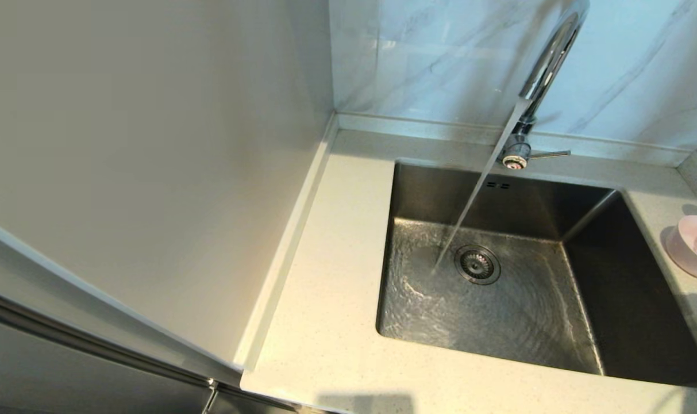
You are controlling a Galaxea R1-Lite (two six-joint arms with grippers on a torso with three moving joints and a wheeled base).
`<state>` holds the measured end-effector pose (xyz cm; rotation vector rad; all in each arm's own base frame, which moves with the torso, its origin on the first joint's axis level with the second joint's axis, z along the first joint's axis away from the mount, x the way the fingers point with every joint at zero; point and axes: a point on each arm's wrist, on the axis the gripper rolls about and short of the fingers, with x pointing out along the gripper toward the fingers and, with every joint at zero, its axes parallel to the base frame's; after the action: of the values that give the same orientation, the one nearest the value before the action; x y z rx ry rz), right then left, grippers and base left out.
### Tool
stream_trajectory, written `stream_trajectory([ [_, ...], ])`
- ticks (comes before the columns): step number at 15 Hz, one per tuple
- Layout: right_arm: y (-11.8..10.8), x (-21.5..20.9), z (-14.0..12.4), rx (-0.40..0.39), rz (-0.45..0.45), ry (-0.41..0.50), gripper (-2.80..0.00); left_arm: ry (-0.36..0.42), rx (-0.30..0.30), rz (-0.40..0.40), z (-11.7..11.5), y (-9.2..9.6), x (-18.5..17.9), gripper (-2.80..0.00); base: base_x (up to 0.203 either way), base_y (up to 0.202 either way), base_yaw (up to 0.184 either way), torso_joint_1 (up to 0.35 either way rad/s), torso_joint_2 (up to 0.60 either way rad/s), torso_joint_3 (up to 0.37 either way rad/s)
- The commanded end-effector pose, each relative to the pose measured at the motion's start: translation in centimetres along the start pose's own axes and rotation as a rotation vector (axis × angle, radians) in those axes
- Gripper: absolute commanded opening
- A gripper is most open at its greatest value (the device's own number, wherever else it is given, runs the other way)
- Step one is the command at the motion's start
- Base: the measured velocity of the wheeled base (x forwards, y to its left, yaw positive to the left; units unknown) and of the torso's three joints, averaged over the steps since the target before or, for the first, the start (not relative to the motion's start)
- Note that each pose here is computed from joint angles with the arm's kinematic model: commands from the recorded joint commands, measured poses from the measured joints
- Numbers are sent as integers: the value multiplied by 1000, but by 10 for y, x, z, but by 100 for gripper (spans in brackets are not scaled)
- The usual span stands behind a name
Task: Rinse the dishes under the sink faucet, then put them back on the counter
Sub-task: Pick up the plate
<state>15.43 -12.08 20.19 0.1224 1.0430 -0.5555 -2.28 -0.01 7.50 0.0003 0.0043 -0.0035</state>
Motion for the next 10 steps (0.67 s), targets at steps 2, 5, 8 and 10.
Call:
stream_trajectory([
  [2,4,15,-13,-4,-30,-11,0,0,0,0,0,0,0,-280,0,0,0,0,0,0],
  [5,12,23,-17,-32,-53,-34,0,0,0,0,0,0,0,-280,0,0,0,0,0,0],
  [8,27,34,-18,-80,-93,-119,0,0,0,0,0,0,0,-280,0,0,0,0,0,0],
  [10,39,32,-17,-118,-70,-149,0,0,0,0,0,0,0,-280,0,0,0,0,0,0],
])
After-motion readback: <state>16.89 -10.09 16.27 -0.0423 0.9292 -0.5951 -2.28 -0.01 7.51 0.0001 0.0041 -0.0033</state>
